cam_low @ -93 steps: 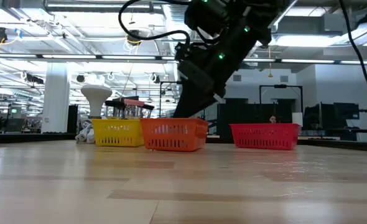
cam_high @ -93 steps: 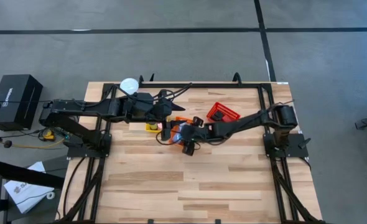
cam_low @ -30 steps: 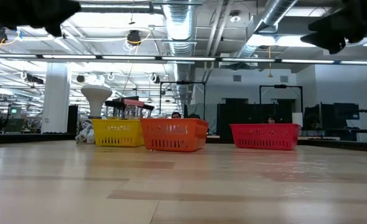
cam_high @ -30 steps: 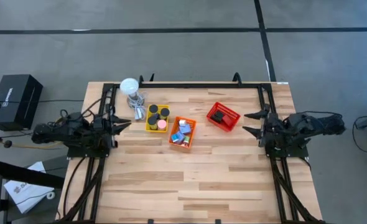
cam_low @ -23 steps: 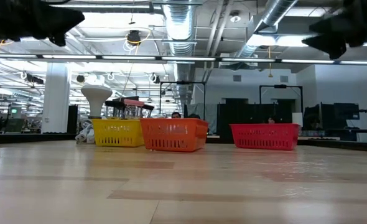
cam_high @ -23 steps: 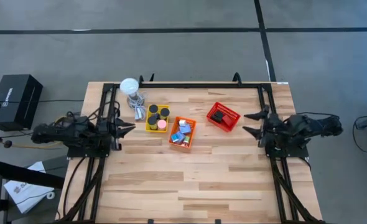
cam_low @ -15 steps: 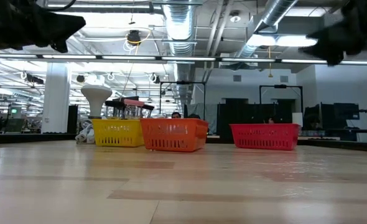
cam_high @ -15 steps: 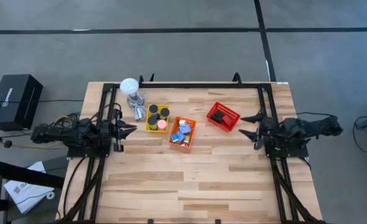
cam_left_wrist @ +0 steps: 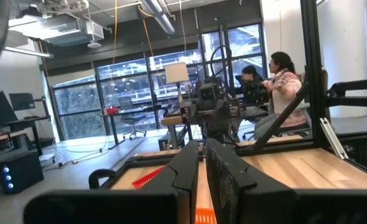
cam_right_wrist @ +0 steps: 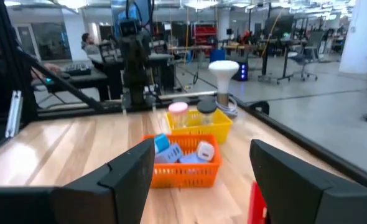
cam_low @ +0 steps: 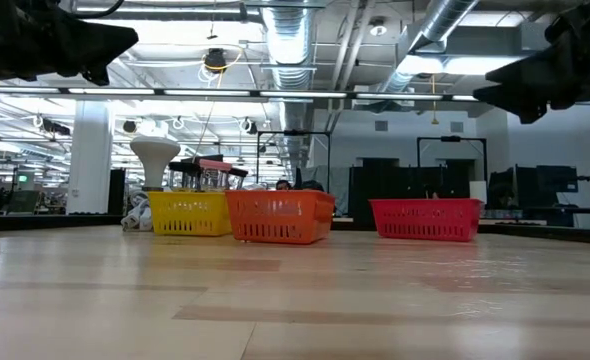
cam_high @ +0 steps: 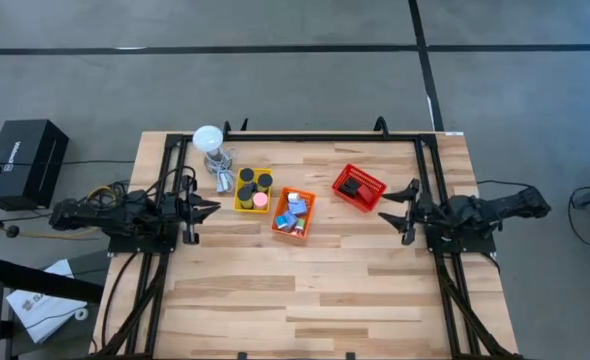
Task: Pick & Place Office items
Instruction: Return to Home Position
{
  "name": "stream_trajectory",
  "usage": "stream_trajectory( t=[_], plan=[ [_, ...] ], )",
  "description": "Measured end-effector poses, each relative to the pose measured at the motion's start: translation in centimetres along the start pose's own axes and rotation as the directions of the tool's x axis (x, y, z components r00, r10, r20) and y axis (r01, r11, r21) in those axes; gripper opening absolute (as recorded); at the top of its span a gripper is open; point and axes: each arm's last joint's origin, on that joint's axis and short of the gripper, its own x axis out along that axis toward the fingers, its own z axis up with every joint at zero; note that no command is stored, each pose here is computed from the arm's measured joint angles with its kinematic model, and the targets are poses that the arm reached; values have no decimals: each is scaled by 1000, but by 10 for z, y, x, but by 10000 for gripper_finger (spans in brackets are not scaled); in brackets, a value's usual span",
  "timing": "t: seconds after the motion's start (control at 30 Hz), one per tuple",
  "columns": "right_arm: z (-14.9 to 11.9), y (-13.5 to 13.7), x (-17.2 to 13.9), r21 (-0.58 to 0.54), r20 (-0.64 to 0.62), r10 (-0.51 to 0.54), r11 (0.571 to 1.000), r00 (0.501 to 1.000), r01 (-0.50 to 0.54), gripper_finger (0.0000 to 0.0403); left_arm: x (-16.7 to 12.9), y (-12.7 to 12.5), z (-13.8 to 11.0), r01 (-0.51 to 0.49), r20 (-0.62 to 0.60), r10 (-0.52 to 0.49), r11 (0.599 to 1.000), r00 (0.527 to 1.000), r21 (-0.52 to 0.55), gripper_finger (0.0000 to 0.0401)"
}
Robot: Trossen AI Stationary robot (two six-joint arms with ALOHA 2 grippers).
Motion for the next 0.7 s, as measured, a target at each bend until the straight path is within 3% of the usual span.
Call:
stream_trajectory(
  t=[0.7],
  plan=[
    [-5, 1, 2, -10, 16, 0, 1000, 1000, 0, 255, 0, 0, 0, -1, 4, 1, 1000, 1000, -1, 25]
  ],
)
